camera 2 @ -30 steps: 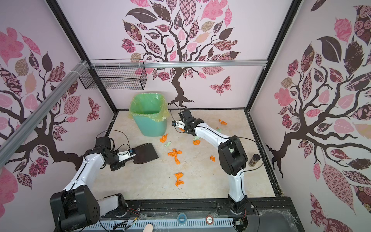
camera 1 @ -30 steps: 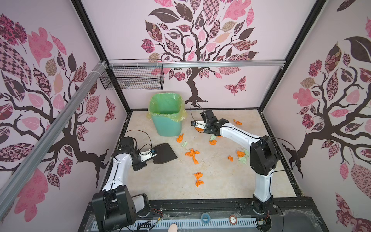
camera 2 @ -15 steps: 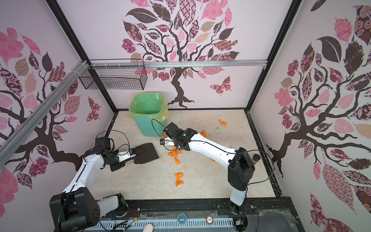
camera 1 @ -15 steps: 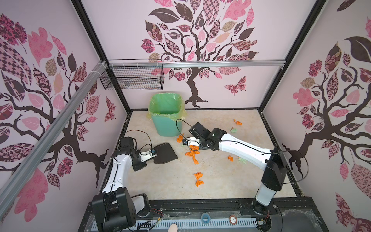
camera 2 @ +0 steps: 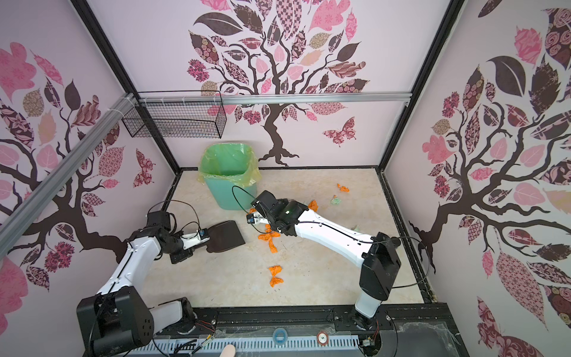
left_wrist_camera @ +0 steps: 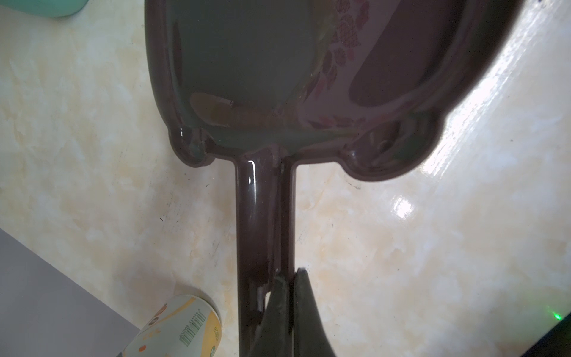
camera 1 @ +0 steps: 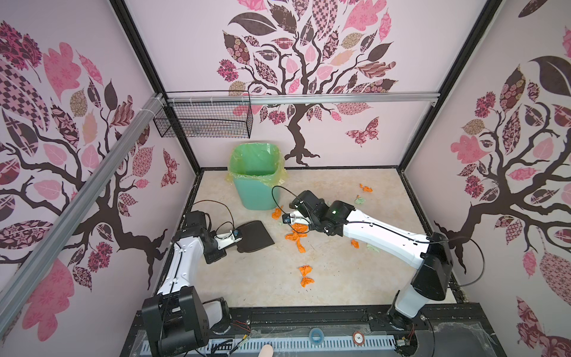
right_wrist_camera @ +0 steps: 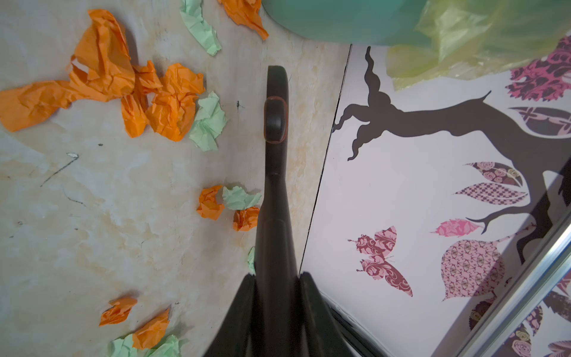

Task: Sweep away the paper scraps from the table
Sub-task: 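Sweep the scraps with the brush in the right gripper toward the dustpan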

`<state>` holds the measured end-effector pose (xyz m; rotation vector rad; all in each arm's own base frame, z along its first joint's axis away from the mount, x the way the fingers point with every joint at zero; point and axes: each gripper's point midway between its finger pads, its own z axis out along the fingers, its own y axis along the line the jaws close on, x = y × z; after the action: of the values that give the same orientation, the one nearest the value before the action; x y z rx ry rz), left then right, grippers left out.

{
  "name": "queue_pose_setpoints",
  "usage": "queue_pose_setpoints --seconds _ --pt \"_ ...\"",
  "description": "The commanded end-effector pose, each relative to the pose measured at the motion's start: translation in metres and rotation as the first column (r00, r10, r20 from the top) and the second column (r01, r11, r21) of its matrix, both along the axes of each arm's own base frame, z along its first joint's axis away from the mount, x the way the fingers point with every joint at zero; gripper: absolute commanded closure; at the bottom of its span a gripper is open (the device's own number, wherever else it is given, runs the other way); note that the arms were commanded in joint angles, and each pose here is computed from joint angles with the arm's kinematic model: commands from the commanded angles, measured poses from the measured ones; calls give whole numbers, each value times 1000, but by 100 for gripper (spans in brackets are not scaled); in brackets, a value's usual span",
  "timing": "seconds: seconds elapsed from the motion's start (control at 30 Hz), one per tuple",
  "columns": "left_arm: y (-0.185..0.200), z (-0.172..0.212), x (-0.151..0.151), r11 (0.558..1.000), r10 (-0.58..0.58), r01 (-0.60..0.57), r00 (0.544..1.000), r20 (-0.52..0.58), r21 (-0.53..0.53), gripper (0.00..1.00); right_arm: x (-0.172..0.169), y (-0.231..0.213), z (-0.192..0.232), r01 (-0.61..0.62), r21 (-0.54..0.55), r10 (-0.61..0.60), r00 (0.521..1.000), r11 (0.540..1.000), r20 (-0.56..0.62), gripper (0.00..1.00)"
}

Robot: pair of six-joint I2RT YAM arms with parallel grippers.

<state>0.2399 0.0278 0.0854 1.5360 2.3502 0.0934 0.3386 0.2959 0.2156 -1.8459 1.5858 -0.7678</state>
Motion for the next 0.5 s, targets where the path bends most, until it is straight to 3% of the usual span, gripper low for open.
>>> queue_pose_setpoints --seconds 0.0,0.47 --pt "-4 -7 -6 1000 -2 1 1000 -23 -27 100 12 26 10 -40 25 39 998 999 43 100" --pt "-4 -11 -4 1000 -10 9 1000 -29 -29 100 3 74 -12 -149 -3 149 989 989 -4 100"
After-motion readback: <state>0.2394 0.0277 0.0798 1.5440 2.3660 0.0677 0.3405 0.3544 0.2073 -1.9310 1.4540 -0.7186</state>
